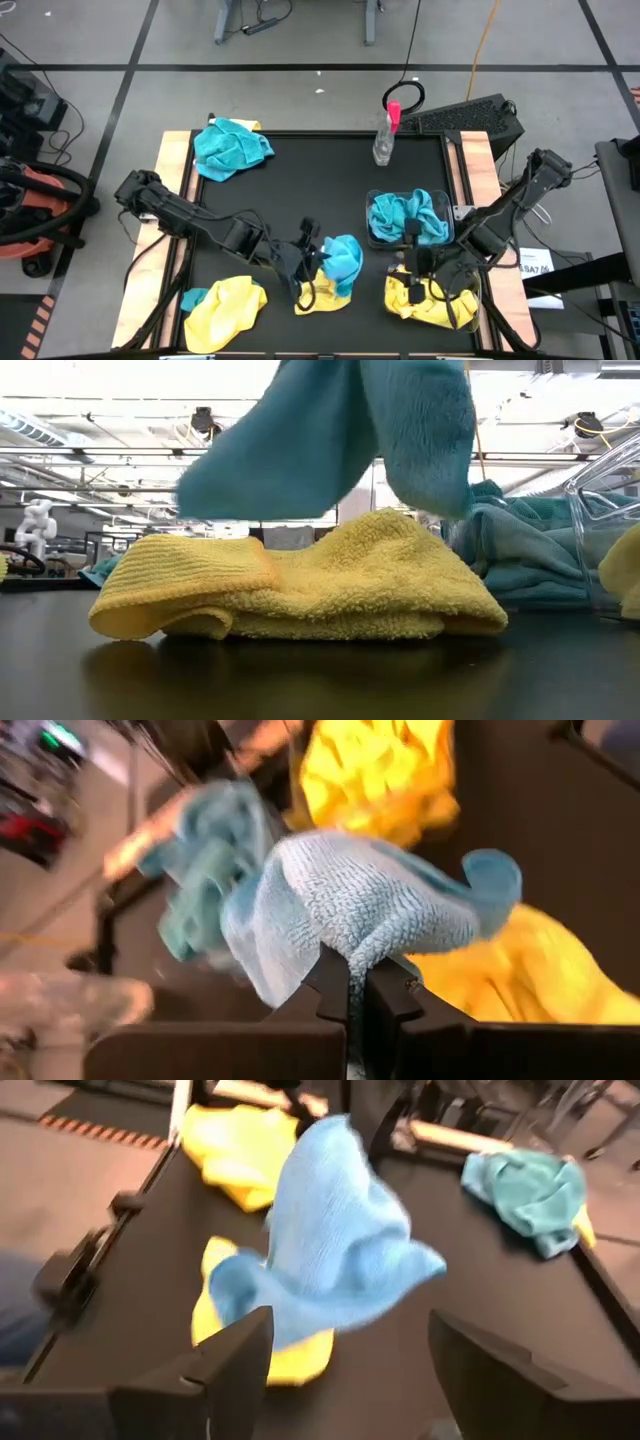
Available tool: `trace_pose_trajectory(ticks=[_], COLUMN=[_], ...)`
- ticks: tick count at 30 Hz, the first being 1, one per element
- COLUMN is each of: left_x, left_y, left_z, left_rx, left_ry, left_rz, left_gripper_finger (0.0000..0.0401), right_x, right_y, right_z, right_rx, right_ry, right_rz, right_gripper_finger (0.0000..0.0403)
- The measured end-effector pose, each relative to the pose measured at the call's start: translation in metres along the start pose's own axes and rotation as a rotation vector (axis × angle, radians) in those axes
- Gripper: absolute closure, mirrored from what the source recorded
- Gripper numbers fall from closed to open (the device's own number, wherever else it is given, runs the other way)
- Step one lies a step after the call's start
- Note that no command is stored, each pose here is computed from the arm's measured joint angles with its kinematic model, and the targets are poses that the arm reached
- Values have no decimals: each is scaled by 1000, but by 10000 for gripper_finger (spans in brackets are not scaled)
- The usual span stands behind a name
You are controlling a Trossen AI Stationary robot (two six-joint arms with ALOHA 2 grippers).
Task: Sort microfiber towel by color & place in baskets
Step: Put the blue towel into the bottom transparent bin
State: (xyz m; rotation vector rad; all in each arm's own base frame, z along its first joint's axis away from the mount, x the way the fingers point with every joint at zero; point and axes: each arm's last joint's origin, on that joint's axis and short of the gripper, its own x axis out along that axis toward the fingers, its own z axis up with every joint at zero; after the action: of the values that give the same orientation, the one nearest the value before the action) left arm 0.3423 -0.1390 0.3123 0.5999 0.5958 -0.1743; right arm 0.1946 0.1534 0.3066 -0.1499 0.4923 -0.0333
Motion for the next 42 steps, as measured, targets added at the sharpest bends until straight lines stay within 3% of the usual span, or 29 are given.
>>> trace_pose_trajectory(ticks=[12, 22, 30, 36, 42], left_x=[-2, -3, -4, 0, 4], left_y=[11, 12, 12, 13, 13], left_z=[19, 23, 28, 26, 21], left_rx=[93, 175, 222, 221, 215], left_ry=[-193, -244, -316, -311, -307], left_rz=[103, 102, 77, 72, 78], left_gripper_finger=[398, 398, 398, 395, 376], right_x=[62, 96, 110, 108, 111], right_y=[-3, 2, -1, -3, -9], right_z=[8, 17, 20, 28, 30], right_rx=[-23, -49, -86, -119, -139], right_ry=[-47, -150, -203, -284, -294], right_rz=[-117, 63, 70, 71, 50], right_gripper_finger=[103, 88, 91, 145, 275])
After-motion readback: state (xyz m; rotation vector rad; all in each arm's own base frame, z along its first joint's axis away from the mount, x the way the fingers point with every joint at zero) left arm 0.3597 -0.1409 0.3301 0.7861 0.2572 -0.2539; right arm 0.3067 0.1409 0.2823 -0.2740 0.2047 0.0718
